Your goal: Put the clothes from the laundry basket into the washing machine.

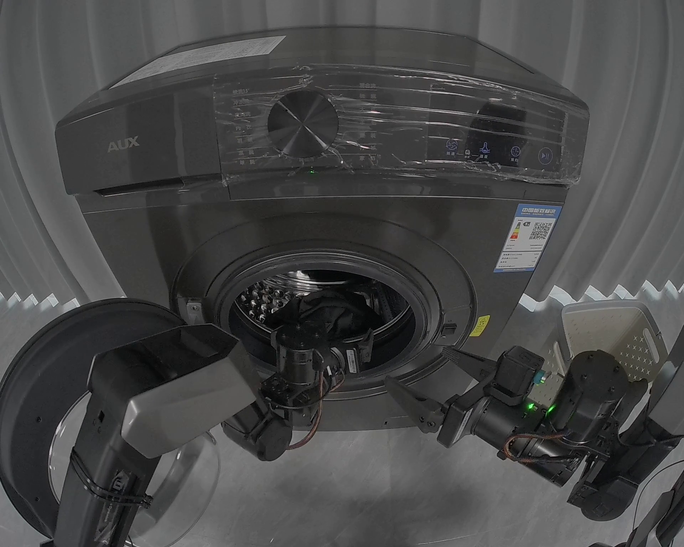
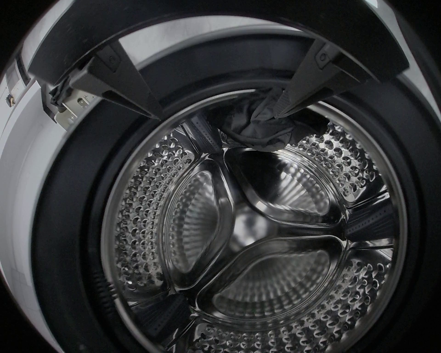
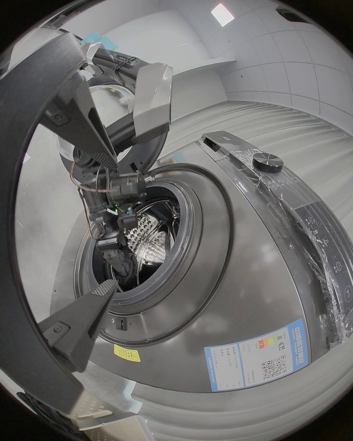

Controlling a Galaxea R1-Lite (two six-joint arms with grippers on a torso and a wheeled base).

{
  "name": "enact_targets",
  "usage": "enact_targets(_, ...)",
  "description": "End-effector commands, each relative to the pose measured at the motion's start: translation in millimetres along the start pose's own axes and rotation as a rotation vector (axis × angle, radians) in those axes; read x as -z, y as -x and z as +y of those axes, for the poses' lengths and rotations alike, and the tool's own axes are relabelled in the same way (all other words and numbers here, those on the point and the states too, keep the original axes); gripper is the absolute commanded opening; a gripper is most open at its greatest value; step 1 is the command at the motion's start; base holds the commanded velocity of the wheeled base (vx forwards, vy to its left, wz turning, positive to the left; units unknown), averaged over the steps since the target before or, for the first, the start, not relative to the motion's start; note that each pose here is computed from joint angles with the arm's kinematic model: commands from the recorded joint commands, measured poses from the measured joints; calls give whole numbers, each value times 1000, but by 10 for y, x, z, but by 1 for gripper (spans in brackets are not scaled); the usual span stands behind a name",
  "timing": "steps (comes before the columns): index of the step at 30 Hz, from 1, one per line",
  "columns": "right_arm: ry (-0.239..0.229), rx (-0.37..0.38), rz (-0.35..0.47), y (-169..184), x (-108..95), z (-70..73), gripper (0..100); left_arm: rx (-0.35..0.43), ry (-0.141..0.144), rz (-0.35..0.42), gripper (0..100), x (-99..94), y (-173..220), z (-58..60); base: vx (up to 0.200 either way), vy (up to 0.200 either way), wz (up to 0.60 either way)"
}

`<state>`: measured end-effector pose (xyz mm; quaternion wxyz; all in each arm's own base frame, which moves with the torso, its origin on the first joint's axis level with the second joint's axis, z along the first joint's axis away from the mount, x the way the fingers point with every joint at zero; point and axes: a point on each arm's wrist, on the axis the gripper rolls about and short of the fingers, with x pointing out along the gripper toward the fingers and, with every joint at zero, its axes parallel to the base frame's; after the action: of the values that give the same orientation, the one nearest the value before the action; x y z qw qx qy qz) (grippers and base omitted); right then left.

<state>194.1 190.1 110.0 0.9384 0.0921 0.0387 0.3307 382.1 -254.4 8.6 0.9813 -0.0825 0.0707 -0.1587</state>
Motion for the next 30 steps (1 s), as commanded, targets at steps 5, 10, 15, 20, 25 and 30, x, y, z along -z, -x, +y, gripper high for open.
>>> enact_targets(5,4,21,1,24,-5,-37,100,30,5,-29,100,-351,620,-125,0,0,0)
enact_targets(10,11,76,-22,76,-81,-100,100,43,29,-103,100,-651,959,-71,0,0,0)
enact_targets(15,12,150,-92,173,-285,-251,100,80,41,-128,100,-902,1407,-88,0,0,0)
enact_targets(20,15,233,-91,377,-342,-403,100,104,50,-156,100,-1061,1747,-48,0,0,0)
enact_targets(25,44,333,-84,636,-349,-549,100,121,65,-186,100,-1130,1948,-5,0,0,0)
enact_targets(30,56,396,-64,763,-321,-656,100,122,71,-175,100,-1060,2044,28,0,0,0)
